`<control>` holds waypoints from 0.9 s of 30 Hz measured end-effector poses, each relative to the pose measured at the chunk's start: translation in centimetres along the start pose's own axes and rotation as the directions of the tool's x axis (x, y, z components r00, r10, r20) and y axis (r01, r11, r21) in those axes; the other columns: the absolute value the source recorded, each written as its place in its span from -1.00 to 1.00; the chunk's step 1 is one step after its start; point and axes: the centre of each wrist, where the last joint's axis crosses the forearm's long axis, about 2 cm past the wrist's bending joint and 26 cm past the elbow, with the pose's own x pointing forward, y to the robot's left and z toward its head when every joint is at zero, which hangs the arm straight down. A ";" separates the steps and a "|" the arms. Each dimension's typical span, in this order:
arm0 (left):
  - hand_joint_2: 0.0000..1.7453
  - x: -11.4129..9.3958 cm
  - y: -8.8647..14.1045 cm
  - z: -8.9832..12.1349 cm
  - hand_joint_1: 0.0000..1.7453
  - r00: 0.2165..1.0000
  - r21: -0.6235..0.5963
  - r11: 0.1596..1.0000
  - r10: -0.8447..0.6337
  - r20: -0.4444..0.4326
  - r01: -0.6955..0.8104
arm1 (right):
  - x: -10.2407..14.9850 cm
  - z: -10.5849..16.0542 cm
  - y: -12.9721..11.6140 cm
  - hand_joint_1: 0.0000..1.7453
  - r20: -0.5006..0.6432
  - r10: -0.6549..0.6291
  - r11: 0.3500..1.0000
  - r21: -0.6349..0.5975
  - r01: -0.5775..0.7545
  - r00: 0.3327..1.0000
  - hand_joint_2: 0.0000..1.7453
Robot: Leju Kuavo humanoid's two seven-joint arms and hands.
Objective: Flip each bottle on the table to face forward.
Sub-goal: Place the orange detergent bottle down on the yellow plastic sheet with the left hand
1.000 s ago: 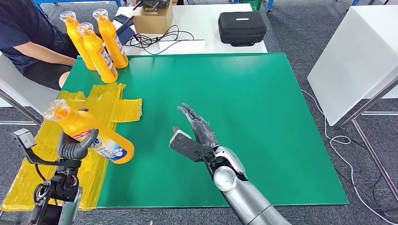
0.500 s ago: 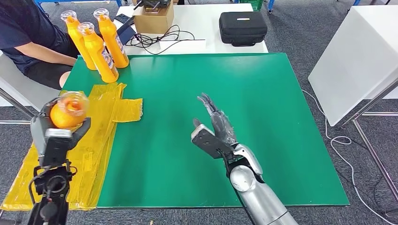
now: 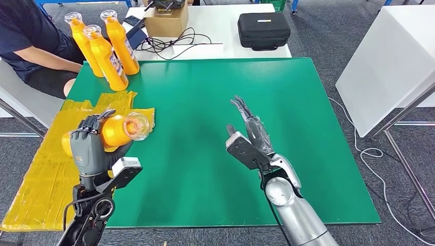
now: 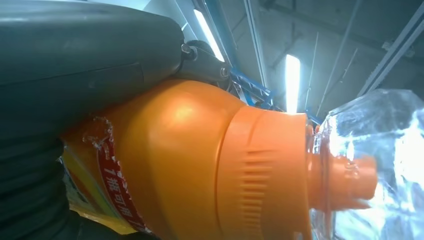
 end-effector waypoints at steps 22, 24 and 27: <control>1.00 -4.4 -6.7 8.0 1.00 0.929 -0.527 0.773 -0.355 0.100 0.352 | -0.7 -0.4 -1.6 -1.00 0.071 -0.025 0.998 0.054 0.022 0.997 -1.00; 1.00 -5.1 -6.8 8.3 1.00 0.923 -0.553 0.754 -0.375 0.081 0.355 | -0.8 -0.3 -1.6 -1.00 0.071 -0.021 0.998 0.060 0.017 0.997 -1.00; 1.00 -6.3 -6.8 8.7 1.00 0.916 -0.587 0.728 -0.396 0.060 0.353 | -0.9 -0.1 -1.6 -1.00 0.078 -0.021 0.998 0.067 0.016 0.997 -1.00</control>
